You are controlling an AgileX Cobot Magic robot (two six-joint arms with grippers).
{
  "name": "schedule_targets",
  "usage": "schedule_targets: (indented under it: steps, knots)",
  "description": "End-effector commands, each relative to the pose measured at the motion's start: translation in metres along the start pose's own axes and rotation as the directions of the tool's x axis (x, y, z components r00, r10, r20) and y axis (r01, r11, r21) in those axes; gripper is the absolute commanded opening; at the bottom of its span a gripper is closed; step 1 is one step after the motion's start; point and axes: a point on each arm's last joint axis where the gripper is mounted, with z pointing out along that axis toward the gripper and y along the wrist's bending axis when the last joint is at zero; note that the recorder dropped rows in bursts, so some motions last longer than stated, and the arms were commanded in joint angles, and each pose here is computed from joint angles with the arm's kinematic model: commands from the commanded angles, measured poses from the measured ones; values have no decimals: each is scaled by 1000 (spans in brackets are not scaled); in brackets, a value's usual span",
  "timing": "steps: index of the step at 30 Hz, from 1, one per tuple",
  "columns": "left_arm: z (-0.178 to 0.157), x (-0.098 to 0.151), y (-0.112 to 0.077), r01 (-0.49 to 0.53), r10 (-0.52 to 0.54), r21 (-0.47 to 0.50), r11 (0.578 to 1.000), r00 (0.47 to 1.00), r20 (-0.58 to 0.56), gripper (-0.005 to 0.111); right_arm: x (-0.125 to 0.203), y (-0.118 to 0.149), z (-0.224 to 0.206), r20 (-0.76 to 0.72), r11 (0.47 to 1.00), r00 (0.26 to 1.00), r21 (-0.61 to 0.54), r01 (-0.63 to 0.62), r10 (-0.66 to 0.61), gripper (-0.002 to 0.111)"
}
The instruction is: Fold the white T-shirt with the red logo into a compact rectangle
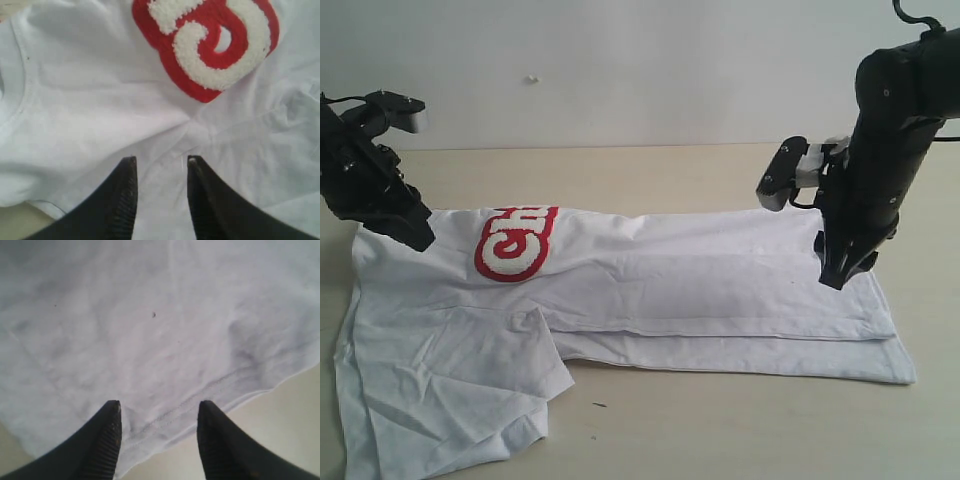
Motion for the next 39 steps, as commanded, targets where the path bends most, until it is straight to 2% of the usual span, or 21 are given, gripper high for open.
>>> schedule_targets:
  steps: [1,5,10,13,16,25,36,39]
  knots:
    - [-3,-1,-2,-2,2,5,1000,1000,10,35,-3,2,-3,28,998,998,-25,-52,52,47]
    - [-3,-1,-3,0,0,7,1000,1000,12,35,-3,4,0,29,996,996,-41,-79,80,47]
    - [-3,-1,-3,0,0,7,1000,1000,12,35,0,8,9,-27,994,998,-101,46,-49,47]
    - [-3,-1,-3,0,0,6,1000,1000,13,35,1,13,15,-55,989,997,-141,51,-60,45]
    - [-3,-1,-3,0,0,6,1000,1000,13,35,0,20,22,-79,972,987,-201,122,-140,45]
    - [-3,-2,-2,0,0,1,1000,1000,18,35,-16,36,30,-94,949,955,-177,261,-281,45]
    - [-3,-2,-2,0,0,1,1000,1000,18,35,-16,37,54,-126,951,954,-192,244,-271,44]
    - [-3,-2,-2,0,0,1,1000,1000,18,35,-16,38,56,-135,955,959,-195,223,-251,35]
